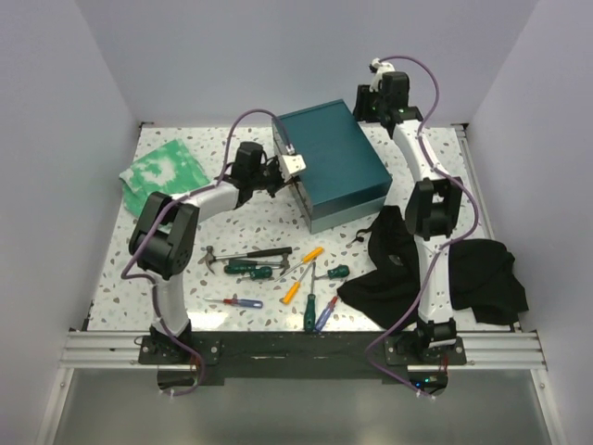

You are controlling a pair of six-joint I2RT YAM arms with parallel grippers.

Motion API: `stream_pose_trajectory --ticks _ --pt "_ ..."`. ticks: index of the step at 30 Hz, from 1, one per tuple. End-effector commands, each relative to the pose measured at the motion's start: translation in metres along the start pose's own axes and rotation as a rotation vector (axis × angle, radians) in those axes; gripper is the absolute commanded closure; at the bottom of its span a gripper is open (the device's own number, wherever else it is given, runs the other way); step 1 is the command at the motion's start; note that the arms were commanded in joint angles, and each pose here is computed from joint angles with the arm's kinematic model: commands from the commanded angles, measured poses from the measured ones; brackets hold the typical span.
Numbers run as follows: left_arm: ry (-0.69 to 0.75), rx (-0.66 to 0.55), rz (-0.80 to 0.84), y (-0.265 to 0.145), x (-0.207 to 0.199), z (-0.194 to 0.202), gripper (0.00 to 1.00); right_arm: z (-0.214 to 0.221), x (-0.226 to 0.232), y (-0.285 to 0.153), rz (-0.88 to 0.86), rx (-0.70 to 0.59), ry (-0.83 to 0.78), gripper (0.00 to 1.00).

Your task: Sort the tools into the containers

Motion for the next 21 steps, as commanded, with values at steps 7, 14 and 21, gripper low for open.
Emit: stream_pose_trajectory --ticks 7,14,21 --pt "-0.169 0.009 -0.281 -0.066 0.053 -0.034 0.71 -0.036 0.049 -0.027 -0.005 -0.077 -0.094 0.36" --pt "-0.36 0.007 -0.423 -0.102 0.048 -0.013 0.27 -0.061 0.044 -0.062 0.054 -0.122 -0.13 0.24" --pt "-0.841 0.051 -0.41 -0.067 0.071 0.014 0.27 -0.056 0.048 -0.07 0.042 -0.102 -0.117 0.22"
Point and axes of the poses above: each gripper's point midway between its finger pads, its own y axis out along the fingers, its own x axis along the line the jaws close on, z = x × y, the point moved 5 cm from there along -y, back along the fingers
